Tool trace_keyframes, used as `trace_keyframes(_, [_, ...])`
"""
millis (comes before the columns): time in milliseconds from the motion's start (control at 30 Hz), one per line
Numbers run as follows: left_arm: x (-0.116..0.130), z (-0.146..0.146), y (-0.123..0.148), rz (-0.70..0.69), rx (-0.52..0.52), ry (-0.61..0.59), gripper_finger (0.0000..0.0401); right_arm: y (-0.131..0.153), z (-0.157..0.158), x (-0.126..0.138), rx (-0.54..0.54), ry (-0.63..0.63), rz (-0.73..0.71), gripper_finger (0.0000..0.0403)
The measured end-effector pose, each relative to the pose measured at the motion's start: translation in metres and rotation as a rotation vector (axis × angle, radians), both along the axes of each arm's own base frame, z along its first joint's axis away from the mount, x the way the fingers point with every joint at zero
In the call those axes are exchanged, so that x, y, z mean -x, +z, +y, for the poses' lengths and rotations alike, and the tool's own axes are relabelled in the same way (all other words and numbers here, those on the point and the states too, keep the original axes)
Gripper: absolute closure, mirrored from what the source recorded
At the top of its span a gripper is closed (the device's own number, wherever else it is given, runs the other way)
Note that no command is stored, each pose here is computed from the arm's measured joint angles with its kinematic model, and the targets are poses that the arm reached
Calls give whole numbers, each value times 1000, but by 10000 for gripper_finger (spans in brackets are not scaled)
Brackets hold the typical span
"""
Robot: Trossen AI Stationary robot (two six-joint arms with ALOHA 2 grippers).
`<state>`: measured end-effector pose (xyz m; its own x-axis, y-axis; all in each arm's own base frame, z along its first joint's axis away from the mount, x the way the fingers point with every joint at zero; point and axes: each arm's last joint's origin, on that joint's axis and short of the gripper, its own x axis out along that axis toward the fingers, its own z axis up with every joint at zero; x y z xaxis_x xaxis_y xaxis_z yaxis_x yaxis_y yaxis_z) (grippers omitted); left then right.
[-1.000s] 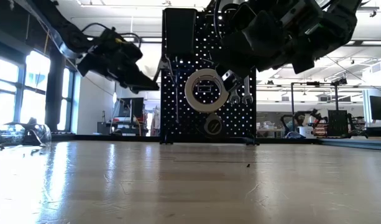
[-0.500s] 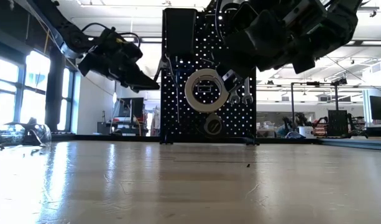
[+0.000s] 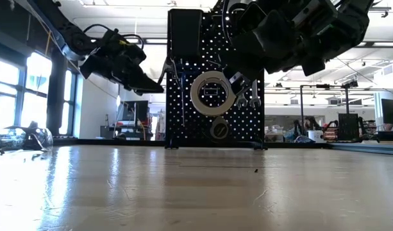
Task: Hang tools onto peg board
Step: Hang the black spring clamp on the peg board
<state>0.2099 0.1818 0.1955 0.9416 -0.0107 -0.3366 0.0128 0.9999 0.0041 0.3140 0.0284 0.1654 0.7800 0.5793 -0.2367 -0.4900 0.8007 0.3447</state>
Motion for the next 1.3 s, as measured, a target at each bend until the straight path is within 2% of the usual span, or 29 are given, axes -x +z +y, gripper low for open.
trace_keyframes(500, [3,-1,-1,-21,65,-83,325,-2,0,1,2,0,27,292])
trace_keyframes(1100, [8,7,-1,0,11,14,325,-2,0,1,17,5,16,292])
trace_keyframes(1300, [8,10,-2,29,-7,99,304,-2,0,1,17,5,15,292])
